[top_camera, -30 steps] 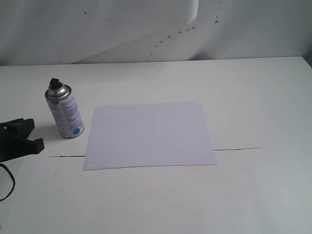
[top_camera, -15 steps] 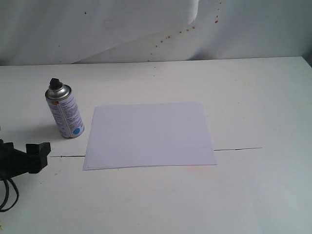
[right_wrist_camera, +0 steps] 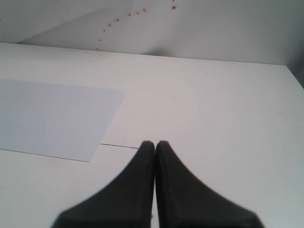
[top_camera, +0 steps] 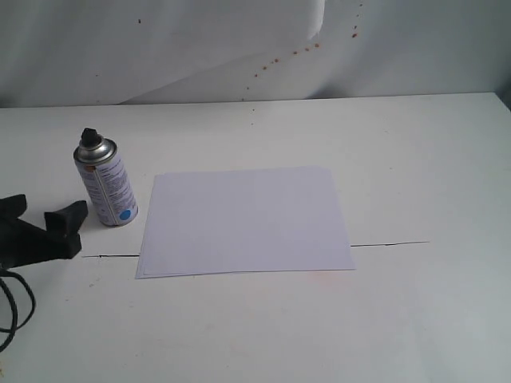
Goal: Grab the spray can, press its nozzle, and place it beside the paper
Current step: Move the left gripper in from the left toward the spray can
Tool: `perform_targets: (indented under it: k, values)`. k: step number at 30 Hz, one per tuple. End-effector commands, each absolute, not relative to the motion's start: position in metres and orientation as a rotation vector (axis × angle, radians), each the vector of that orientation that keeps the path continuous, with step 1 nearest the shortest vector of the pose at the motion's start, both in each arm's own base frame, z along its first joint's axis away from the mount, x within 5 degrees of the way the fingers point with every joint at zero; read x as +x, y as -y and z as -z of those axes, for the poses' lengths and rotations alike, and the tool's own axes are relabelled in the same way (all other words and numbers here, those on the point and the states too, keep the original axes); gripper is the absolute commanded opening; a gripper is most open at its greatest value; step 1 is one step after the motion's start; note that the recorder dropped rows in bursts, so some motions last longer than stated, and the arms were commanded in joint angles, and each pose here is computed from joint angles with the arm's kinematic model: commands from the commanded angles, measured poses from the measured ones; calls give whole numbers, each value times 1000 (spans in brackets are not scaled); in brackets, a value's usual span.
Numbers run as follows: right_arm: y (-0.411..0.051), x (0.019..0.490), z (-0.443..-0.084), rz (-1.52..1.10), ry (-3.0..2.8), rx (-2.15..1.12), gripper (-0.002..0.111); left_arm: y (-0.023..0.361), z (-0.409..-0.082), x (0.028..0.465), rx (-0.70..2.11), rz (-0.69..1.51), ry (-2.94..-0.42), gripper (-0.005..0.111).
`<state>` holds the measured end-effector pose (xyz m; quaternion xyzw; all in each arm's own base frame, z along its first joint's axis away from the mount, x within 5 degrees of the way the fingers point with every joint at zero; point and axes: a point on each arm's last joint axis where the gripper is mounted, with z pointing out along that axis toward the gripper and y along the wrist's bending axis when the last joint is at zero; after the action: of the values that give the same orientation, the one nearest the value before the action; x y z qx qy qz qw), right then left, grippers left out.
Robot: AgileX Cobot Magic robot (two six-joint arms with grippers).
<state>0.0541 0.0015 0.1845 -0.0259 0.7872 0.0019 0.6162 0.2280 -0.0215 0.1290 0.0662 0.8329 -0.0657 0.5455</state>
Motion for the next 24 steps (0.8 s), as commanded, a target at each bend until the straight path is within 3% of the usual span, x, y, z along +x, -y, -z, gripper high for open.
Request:
perform_targets:
  k: [1, 4, 13, 19, 24]
  values:
    - [-2, 54, -184, -4, -1806, -62, 0, 32, -117, 226, 473, 172, -1964, 80]
    - [-2, 54, -184, -4, -1806, -62, 0, 33, -113, 228, 562, 232, -1933, 80]
    - [-2, 54, -184, -4, -1806, -62, 0, 11, -118, 240, 464, 251, -1916, 80]
    - [-2, 54, -184, -4, -1806, -62, 0, 9, -127, 251, 653, 434, -1872, 80]
    - [-2, 54, -184, -4, -1806, -62, 0, -6, -135, 263, 672, 453, -1868, 80]
